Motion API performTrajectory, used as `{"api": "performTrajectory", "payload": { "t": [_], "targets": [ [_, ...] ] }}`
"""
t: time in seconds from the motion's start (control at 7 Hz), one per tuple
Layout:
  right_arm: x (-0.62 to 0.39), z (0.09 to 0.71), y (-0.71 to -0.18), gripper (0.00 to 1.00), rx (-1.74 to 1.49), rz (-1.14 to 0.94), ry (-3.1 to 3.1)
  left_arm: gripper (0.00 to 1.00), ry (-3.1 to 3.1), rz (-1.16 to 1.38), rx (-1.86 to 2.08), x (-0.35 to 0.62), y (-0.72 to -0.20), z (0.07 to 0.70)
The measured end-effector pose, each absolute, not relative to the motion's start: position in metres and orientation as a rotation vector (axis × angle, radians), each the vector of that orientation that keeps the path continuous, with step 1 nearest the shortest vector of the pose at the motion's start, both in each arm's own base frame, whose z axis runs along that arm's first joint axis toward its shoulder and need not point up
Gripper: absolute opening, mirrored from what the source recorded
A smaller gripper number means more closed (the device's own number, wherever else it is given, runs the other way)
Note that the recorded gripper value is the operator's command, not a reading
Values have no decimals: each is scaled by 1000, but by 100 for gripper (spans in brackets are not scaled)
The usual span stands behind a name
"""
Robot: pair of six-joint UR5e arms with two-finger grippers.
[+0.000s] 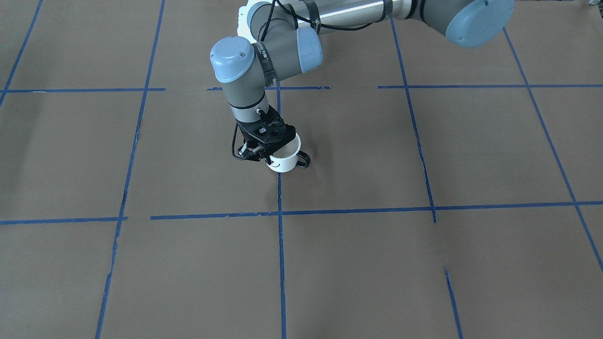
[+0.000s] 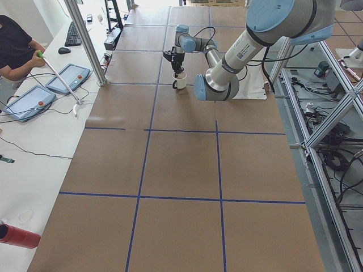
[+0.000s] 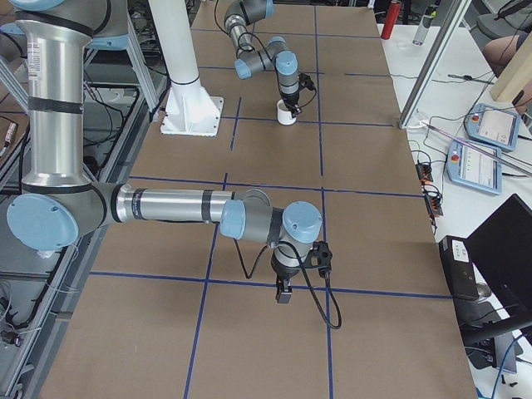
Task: Flip mug
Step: 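Rotate the mug upright and set it down with the left gripper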
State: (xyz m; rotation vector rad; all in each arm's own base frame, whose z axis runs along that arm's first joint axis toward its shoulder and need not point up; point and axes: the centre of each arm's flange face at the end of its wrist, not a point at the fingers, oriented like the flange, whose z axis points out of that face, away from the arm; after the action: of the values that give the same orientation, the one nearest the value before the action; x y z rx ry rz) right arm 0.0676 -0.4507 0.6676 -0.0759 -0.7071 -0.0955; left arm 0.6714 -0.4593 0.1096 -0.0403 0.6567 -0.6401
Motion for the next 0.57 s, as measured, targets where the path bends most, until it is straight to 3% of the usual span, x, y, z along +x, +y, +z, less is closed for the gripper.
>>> {"api": "performTrajectory", "payload": {
  "t": [0.14,0.29,0.57],
  "targets": [
    [68,668,-451,100,-76,-96,-707,91,657,-633,-39,672,-459,109],
    [68,668,-451,100,-76,-95,-707,100,658,-630,-38,672,-458,109],
    [68,668,-451,100,-76,-95,-707,100,662,-626,-36,668,-457,109]
  ]
}}
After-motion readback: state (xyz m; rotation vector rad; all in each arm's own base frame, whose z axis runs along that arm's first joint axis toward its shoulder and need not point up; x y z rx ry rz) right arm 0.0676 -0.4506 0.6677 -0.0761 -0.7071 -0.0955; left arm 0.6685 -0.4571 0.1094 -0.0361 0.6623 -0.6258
